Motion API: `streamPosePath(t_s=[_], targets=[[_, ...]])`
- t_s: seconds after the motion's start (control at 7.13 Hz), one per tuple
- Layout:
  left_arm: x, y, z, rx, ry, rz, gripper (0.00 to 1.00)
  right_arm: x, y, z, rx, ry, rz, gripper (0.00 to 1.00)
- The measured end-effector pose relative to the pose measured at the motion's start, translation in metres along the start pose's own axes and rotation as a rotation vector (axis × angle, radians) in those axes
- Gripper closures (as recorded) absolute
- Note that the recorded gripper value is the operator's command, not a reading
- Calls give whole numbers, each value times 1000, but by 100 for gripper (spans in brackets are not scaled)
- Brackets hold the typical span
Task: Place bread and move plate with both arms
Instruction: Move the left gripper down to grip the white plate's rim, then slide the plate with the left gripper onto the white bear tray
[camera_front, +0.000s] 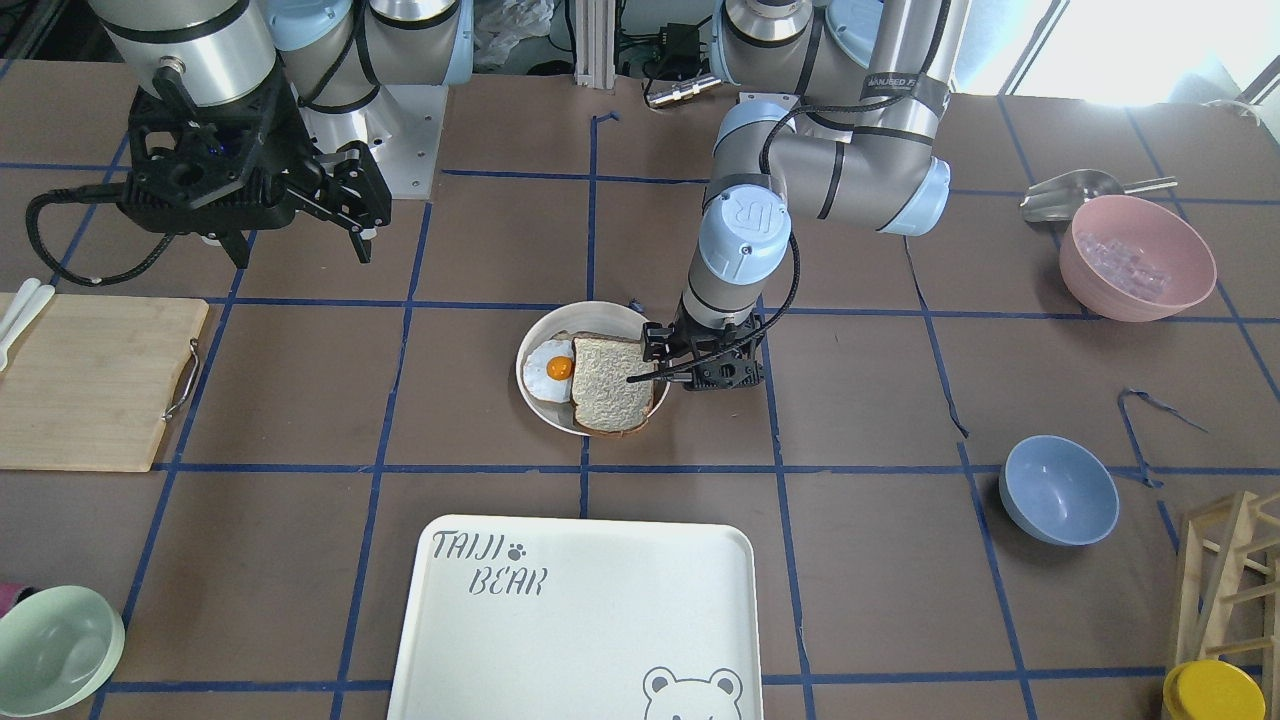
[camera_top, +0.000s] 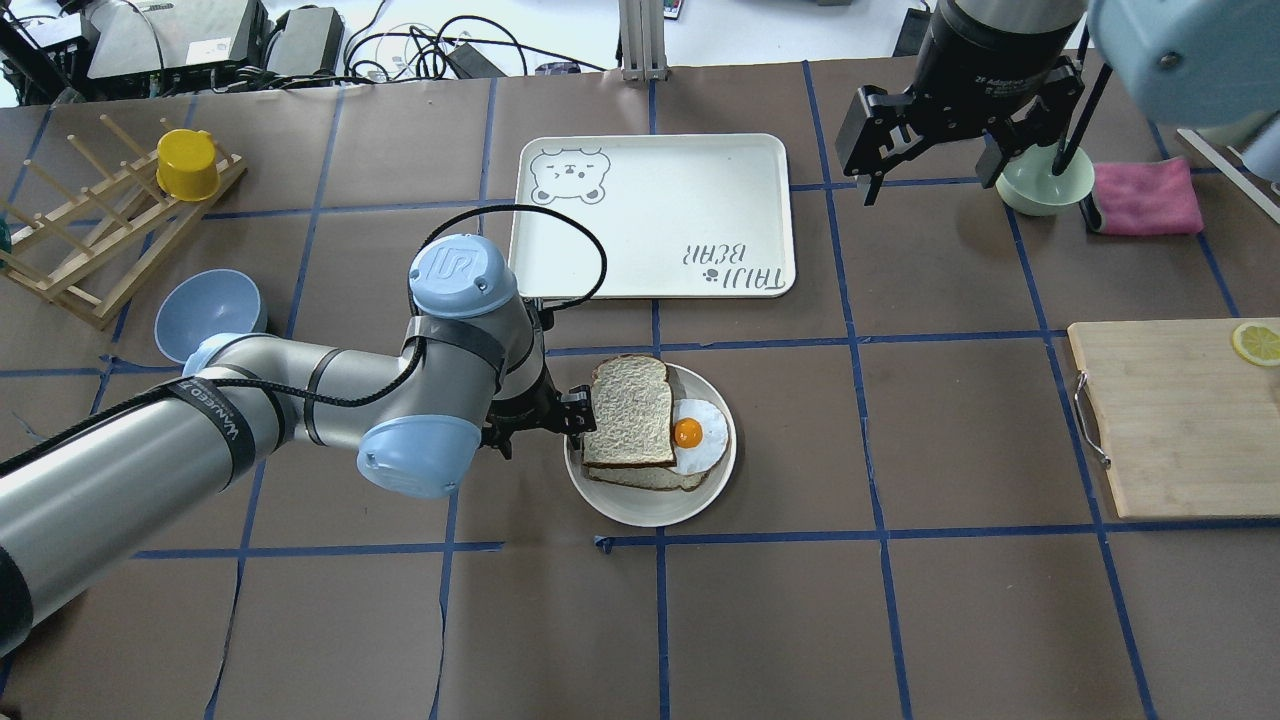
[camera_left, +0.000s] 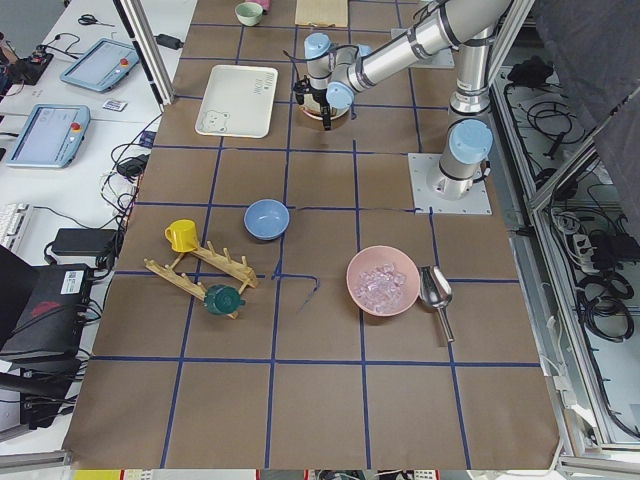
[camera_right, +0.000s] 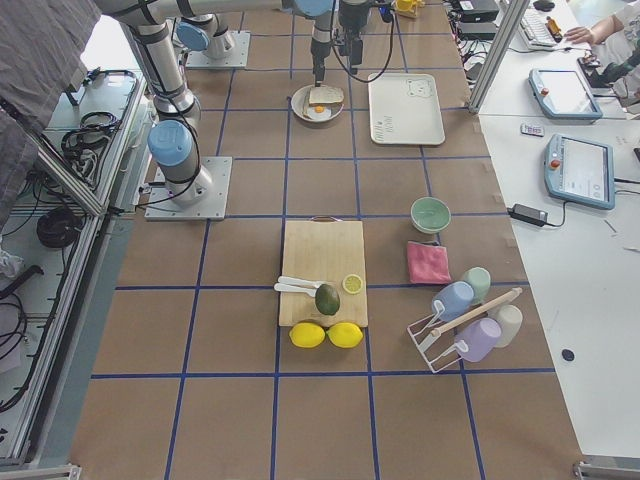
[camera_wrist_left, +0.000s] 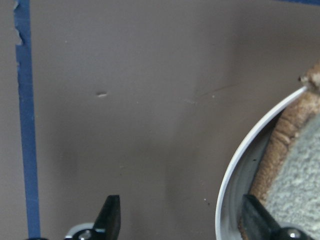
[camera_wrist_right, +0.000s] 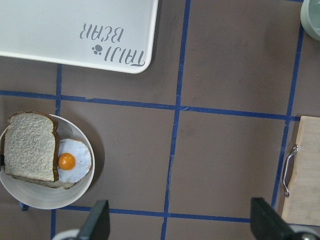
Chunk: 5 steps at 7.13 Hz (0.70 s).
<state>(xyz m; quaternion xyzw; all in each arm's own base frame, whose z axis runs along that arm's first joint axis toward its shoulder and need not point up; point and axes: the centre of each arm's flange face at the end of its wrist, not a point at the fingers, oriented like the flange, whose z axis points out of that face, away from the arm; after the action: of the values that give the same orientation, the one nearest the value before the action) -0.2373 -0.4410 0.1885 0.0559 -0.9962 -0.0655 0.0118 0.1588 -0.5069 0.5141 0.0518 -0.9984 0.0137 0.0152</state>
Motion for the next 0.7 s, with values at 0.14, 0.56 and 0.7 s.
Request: streamPosePath(t_s=[0.14,0.56,0.7], targets=[[0,-1,2,0,1,-1,57,0,0,0,-1,0,0,0],[5,-4,11,-14,39,-8,100,0,0,0,-1,0,0,0],[7,-4,11,-16,55,-6,100,0,0,0,-2,0,0,0]])
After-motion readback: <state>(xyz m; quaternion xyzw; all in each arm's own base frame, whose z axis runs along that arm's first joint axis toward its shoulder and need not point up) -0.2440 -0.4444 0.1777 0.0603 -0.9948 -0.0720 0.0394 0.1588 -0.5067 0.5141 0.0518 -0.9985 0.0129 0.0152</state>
